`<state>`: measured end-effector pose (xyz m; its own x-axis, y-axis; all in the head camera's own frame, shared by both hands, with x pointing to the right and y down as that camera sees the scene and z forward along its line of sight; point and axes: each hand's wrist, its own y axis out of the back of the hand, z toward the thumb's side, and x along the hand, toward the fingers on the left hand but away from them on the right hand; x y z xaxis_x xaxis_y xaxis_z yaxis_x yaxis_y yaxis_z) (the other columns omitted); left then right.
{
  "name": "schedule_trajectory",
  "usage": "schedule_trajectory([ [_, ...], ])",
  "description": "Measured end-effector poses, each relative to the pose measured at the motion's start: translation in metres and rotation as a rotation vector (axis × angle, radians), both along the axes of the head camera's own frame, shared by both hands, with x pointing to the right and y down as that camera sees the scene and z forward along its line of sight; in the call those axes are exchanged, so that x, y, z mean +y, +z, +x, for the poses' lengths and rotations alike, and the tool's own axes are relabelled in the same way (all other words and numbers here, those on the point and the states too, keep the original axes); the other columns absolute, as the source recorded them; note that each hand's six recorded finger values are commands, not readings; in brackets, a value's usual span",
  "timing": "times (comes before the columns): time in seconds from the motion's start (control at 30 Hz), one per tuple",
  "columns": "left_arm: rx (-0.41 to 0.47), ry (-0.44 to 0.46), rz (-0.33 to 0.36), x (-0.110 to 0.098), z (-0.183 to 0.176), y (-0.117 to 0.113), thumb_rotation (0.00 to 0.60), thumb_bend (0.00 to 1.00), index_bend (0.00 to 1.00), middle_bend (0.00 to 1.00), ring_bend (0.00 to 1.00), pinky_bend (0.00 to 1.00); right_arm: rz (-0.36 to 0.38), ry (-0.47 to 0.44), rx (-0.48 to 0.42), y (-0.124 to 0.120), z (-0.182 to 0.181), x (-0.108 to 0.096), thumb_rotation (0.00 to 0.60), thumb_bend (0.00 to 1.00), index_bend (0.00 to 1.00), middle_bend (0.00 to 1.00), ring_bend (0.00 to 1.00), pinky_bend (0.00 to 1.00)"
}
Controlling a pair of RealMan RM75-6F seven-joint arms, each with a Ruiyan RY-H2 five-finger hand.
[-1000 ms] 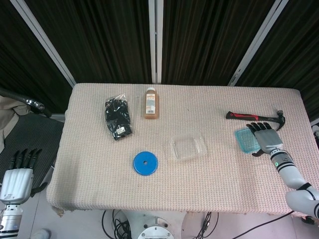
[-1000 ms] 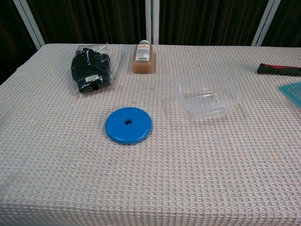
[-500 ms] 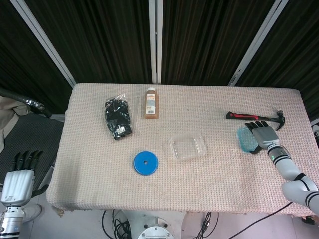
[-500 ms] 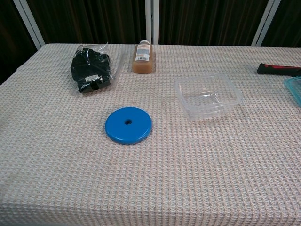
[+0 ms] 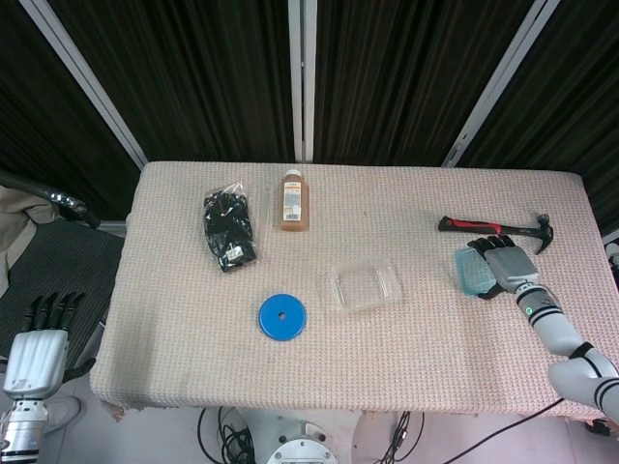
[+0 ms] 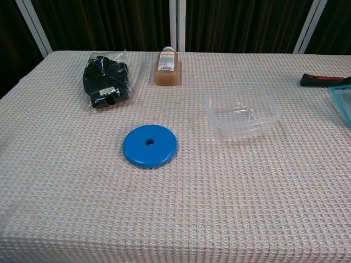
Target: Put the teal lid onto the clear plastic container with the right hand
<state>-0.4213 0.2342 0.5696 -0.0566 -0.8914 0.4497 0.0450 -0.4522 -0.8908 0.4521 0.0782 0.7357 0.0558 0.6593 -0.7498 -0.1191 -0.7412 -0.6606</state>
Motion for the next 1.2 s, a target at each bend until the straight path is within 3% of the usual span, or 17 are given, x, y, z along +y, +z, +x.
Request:
schedule_trajectory([
  [0.23, 0.008, 0.01, 0.003, -0.001, 0.001, 0.0, 0.6, 0.0, 0.1, 0.09, 0.01, 0.02, -0.027, 0.011, -0.125, -0.02, -0.03, 0.005, 0.6, 0.15, 0.31, 0.4, 0.08, 0.01],
  [0.53, 0.025, 0.005, -0.012, 0.001, -0.003, 0.005, 0.6, 0.0, 0.1, 0.09, 0.01, 0.02, -0.163, 0.01, -0.25, -0.03, -0.104, 0.022, 0.6, 0.15, 0.27, 0.33, 0.07, 0.0],
  [0.87, 0.039, -0.001, -0.023, 0.003, -0.009, 0.01, 0.6, 0.0, 0.1, 0.09, 0.01, 0.02, -0.206, 0.018, -0.21, -0.021, -0.132, 0.034, 0.6, 0.13, 0.1, 0.21, 0.0, 0.0],
  [1.2, 0.049, 0.0, -0.034, 0.0, -0.01, 0.017, 0.6, 0.0, 0.1, 0.09, 0.01, 0.02, -0.199, 0.1, -0.14, -0.019, -0.132, 0.044, 0.6, 0.12, 0.01, 0.16, 0.0, 0.0],
])
